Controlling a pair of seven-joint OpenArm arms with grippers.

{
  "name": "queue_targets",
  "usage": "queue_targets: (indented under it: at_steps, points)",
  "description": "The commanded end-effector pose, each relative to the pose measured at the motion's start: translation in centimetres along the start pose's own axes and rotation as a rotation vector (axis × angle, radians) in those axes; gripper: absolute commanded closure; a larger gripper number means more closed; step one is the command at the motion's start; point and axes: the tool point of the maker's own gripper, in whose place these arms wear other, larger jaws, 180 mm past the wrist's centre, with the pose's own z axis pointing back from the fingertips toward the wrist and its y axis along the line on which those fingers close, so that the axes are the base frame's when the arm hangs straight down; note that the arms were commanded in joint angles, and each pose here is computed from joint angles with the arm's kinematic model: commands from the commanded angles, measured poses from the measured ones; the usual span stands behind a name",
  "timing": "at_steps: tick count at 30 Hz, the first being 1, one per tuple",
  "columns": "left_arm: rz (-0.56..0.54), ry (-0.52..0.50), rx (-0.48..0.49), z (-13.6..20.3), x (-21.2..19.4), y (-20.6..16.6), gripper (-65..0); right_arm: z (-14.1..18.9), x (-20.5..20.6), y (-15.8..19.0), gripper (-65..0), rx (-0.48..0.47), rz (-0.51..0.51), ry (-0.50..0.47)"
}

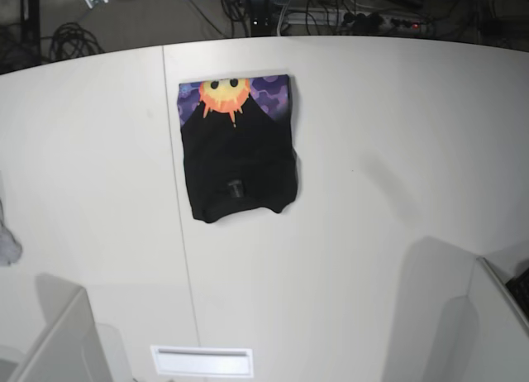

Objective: Fold the T-shirt properly

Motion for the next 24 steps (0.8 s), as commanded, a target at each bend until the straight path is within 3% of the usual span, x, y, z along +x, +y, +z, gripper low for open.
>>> queue_targets:
  at_steps: [1, 3, 6, 12, 19, 24]
  points:
    - [0.030, 0.000, -0.009, 0.3, -0.8, -0.2, 0.0, -0.1, -1.4, 1.4, 0.0, 0.039, 0.002, 0.042]
    - [0.074, 0.075, -0.018, 0.5, -4.2, 0.0, 0.0, -1.1, -4.1, 3.5, 0.0, 0.100, 0.006, 0.127]
    - [0.144, 0.091, -0.048, 0.1, -7.3, -0.5, 0.0, -3.2, -7.3, 5.6, 0.0, 0.162, 0.014, 0.225]
    - [0.327, 0.125, -0.069, 0.0, -13.7, -1.7, 0.0, -9.1, -14.0, 6.9, 0.0, 0.172, -0.035, 0.382]
    - [0.467, 0.222, -0.002, -0.2, -18.5, -0.1, 0.0, -14.1, -18.4, 7.0, 0.0, 0.129, -0.041, 0.459]
    - [0.542, 0.261, 0.021, -2.1, -19.3, 0.4, 0.0, -17.8, -18.0, 5.4, 0.0, 0.047, -0.066, 0.425]
